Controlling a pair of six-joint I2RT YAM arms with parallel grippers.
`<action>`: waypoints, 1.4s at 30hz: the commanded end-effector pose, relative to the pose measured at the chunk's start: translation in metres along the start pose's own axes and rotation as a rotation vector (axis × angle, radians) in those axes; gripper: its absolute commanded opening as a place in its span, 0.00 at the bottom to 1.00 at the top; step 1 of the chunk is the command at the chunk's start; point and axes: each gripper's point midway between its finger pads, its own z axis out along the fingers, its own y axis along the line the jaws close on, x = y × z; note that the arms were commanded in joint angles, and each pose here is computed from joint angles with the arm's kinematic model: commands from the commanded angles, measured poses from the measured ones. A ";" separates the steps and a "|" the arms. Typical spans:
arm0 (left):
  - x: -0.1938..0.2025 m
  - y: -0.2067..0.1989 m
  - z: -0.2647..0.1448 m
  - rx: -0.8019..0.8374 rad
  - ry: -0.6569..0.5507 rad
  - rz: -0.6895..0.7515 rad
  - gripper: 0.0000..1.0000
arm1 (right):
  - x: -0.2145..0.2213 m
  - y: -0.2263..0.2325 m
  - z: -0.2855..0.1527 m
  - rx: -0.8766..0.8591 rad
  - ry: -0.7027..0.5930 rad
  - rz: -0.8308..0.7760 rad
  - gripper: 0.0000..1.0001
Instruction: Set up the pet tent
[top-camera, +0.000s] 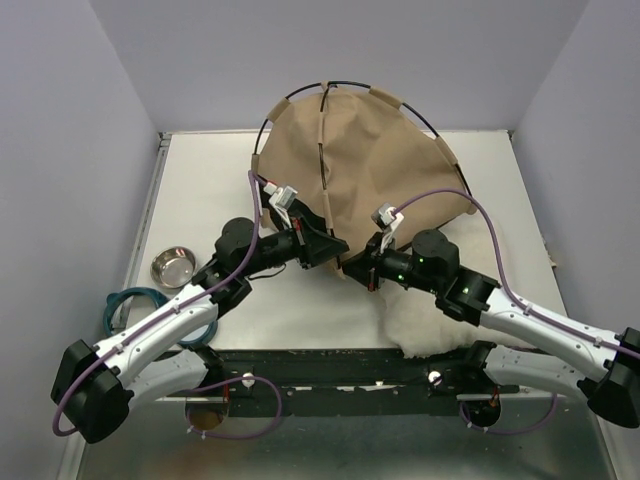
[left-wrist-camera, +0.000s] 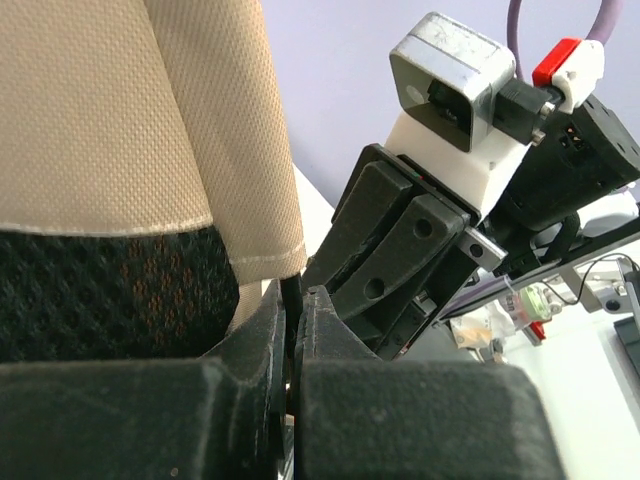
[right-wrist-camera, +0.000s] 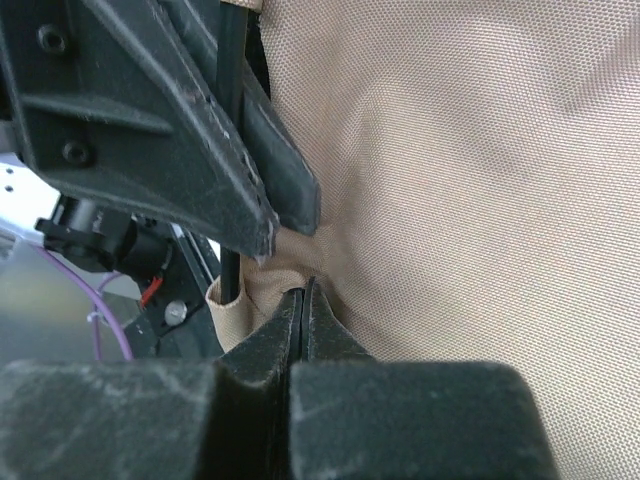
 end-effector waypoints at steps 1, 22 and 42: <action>0.008 0.001 0.001 0.003 0.004 -0.010 0.00 | -0.069 0.007 -0.002 0.018 -0.181 0.098 0.01; -0.009 0.024 0.000 -0.062 0.006 0.224 0.00 | -0.035 0.014 -0.041 -0.080 0.009 -0.132 0.56; 0.057 0.024 -0.067 0.103 0.407 0.791 0.00 | -0.228 -0.141 -0.122 0.533 -0.005 -0.607 0.97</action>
